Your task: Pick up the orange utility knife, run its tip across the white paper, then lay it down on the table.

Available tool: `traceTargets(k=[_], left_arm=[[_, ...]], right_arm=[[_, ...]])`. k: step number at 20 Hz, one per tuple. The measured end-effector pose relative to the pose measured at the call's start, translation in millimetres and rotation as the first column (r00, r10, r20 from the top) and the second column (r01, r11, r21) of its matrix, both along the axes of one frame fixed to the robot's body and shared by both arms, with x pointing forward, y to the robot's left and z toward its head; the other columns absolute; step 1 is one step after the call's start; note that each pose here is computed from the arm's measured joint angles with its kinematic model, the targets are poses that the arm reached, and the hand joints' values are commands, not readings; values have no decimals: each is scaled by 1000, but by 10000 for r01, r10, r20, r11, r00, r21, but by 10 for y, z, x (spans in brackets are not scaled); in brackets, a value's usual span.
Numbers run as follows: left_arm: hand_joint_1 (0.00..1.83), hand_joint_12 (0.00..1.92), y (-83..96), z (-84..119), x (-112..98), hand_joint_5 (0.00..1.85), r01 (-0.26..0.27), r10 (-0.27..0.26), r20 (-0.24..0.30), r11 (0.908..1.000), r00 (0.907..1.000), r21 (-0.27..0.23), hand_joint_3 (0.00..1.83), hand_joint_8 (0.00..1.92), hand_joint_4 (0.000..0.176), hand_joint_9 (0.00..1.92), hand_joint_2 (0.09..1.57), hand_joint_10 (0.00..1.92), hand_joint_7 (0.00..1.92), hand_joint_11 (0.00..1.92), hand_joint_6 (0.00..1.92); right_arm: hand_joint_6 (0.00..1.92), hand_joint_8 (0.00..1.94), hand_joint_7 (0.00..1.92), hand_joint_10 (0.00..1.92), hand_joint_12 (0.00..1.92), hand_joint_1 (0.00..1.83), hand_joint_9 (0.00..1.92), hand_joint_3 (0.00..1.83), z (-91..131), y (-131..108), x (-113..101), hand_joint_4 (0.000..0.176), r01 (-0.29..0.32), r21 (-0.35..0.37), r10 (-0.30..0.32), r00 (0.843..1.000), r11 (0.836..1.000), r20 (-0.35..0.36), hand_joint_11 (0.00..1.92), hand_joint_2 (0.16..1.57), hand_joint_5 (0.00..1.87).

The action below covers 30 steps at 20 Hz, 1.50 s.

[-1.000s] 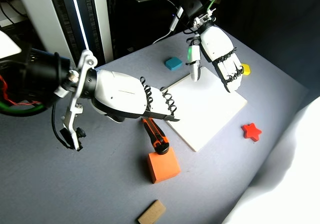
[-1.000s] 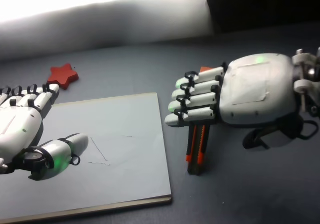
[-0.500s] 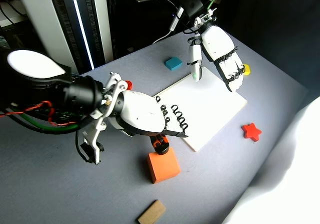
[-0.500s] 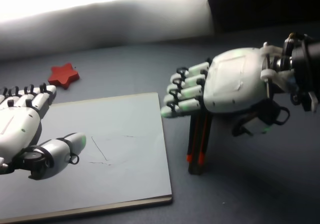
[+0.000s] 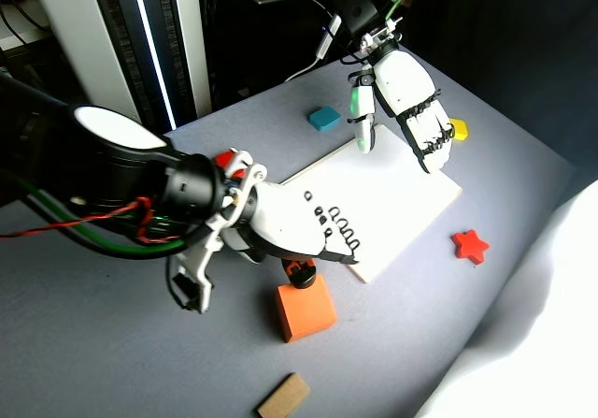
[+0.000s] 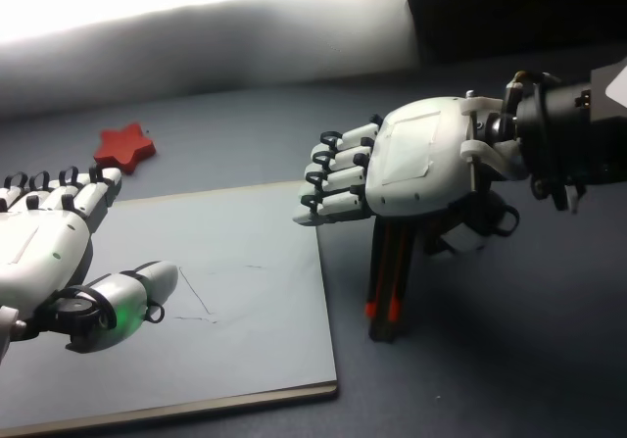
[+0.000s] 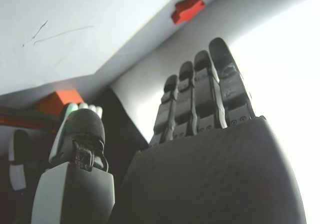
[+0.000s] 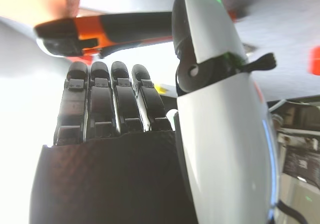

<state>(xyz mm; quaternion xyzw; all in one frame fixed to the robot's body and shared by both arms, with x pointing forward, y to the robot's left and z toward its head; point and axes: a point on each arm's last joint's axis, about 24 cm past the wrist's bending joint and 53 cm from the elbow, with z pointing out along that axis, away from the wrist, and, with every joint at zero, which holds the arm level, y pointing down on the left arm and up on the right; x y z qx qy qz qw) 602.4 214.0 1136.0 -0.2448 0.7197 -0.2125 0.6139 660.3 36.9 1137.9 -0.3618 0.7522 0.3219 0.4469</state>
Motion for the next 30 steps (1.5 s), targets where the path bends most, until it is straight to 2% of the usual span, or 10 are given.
traceTargets(k=[8, 18, 19, 22, 23, 24, 25, 26, 27, 30], left_arm=[[104, 451, 25, 0, 20, 17, -64, 64, 30, 10000, 10000, 36, 0, 0, 15, 44, 1305, 1, 52, 0, 0], [114, 558, 33, 8, 27, 19, -99, 99, 60, 9999, 9999, 24, 1, 1, 16, 64, 1304, 3, 70, 0, 1], [122, 577, 35, 6, 28, 19, -104, 104, 54, 9999, 9999, 27, 0, 1, 16, 56, 1302, 1, 72, 0, 1], [120, 575, 31, 10, 27, 21, -92, 92, 68, 10000, 9999, 27, 0, 2, 17, 60, 1300, 3, 73, 0, 2], [125, 562, 33, 9, 28, 27, -97, 97, 67, 9999, 9999, 28, 0, 3, 17, 64, 1299, 4, 78, 0, 3], [118, 607, 38, 6, 28, 31, -118, 118, 52, 9999, 9999, 20, 0, 3, 19, 73, 1302, 6, 84, 0, 4], [127, 610, 40, 6, 29, 30, -121, 120, 53, 9999, 9999, 23, 0, 0, 17, 66, 1302, 3, 75, 0, 3], [123, 604, 40, 8, 30, 28, -123, 123, 61, 9999, 9999, 29, 1, 0, 17, 64, 1304, 1, 70, 0, 1], [126, 591, 35, 8, 29, 29, -110, 110, 65, 9999, 9999, 25, 0, 0, 16, 61, 1302, 0, 70, 0, 1], [102, 645, 34, -7, 26, 27, -162, 162, 34, 9999, 9999, -12, 0, 3, 16, 74, 1303, 4, 78, 0, 1]], right_arm=[[0, 0, 0, 0, 0, 1190, 0, 70, -266, 74, -4, 0, -215, -448, 212, 9998, 9988, -53, 0, 1017, 0], [0, 9, 23, 12, 0, 1133, 25, 133, -339, 70, 33, 0, -64, -573, 71, 9999, 9983, 123, 0, 1139, 0], [496, 165, 243, 700, 836, 1167, 19, 225, -338, 70, 34, 0, -70, -581, 78, 9999, 9983, 143, 0, 1078, 64], [843, 369, 265, 1039, 1289, 1151, 3, 241, -311, 81, 45, 0, 26, -459, -19, 9999, 9989, 138, 0, 1072, 12], [1376, 1301, 182, 1558, 1795, 1216, 92, 277, -310, 81, 46, 0, 32, -454, -26, 9999, 9990, 140, 0, 1048, 99], [1795, 1777, 485, 1848, 1896, 1240, 376, 568, -310, 85, 45, 0, 26, -452, -20, 9999, 9990, 144, 269, 1091, 431], [1833, 1842, 679, 1906, 1916, 1294, 552, 888, -302, 92, 43, 0, 46, -403, -42, 9999, 9992, 119, 442, 926, 606], [1917, 1937, 1331, 1920, 1921, 1434, 1382, 1165, -264, 111, 47, 0, 80, -266, -79, 9999, 9996, 62, 1192, 764, 1317], [1921, 1941, 1651, 1921, 1921, 1540, 1691, 1163, -217, 127, 60, 166, -6, -355, 18, 9994, 9994, 339, 1537, 782, 1519], [1921, 1941, 1913, 1921, 1921, 1588, 1919, 1190, -252, 89, 69, 176, 10, -440, 4, 9995, 9990, 306, 1918, 784, 1643]])
